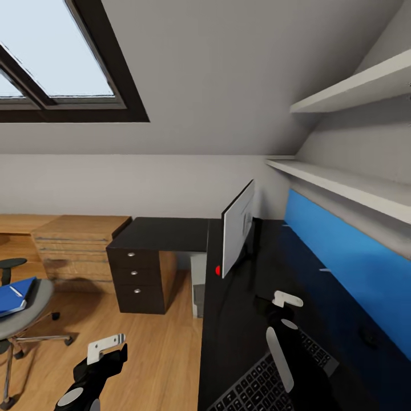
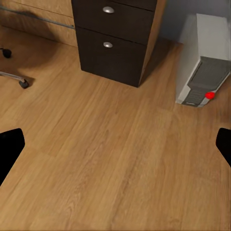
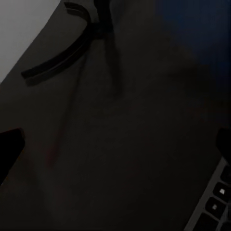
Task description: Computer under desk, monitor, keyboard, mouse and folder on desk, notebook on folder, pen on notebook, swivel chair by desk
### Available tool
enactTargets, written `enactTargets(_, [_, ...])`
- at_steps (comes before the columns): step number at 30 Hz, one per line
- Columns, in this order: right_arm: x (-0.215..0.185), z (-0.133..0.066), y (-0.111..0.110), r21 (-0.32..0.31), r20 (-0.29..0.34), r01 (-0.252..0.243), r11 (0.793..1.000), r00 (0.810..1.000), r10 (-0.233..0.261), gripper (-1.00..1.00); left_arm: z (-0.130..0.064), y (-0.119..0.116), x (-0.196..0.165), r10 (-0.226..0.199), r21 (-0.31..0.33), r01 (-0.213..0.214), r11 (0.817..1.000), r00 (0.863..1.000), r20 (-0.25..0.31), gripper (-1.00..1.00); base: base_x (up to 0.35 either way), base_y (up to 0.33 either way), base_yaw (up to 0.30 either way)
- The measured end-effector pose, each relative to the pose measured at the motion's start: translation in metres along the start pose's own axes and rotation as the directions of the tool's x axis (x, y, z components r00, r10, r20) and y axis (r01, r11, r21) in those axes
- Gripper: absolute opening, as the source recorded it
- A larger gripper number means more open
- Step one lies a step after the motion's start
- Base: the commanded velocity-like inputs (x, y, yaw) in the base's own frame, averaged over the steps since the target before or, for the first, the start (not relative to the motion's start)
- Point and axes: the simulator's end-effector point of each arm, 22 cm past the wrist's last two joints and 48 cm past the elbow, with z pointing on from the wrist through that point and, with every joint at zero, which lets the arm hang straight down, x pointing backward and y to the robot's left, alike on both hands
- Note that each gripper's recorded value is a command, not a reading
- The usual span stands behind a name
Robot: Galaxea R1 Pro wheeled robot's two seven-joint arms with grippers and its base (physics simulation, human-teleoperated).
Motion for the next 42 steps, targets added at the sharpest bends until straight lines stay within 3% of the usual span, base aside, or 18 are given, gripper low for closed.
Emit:
enactTargets(21, [-0.0013, 0.0017, -0.0068, 0.008, 0.003, 0.006, 1.000, 1.000, -0.006, 1.00, -0.0001, -0.0010, -0.0004, 0.000, 0.003, 0.000, 1.000, 1.000, 0.000, 1.00, 0.005, -0.017, -0.233])
enactTargets(42, [-0.0006, 0.0018, -0.0065, 0.008, 0.001, 0.008, 1.000, 1.000, -0.008, 1.00, -0.0003, 0.0003, -0.0014, 0.000, -0.001, 0.000, 1.000, 1.000, 0.003, 1.00, 0.000, -0.297, -0.049])
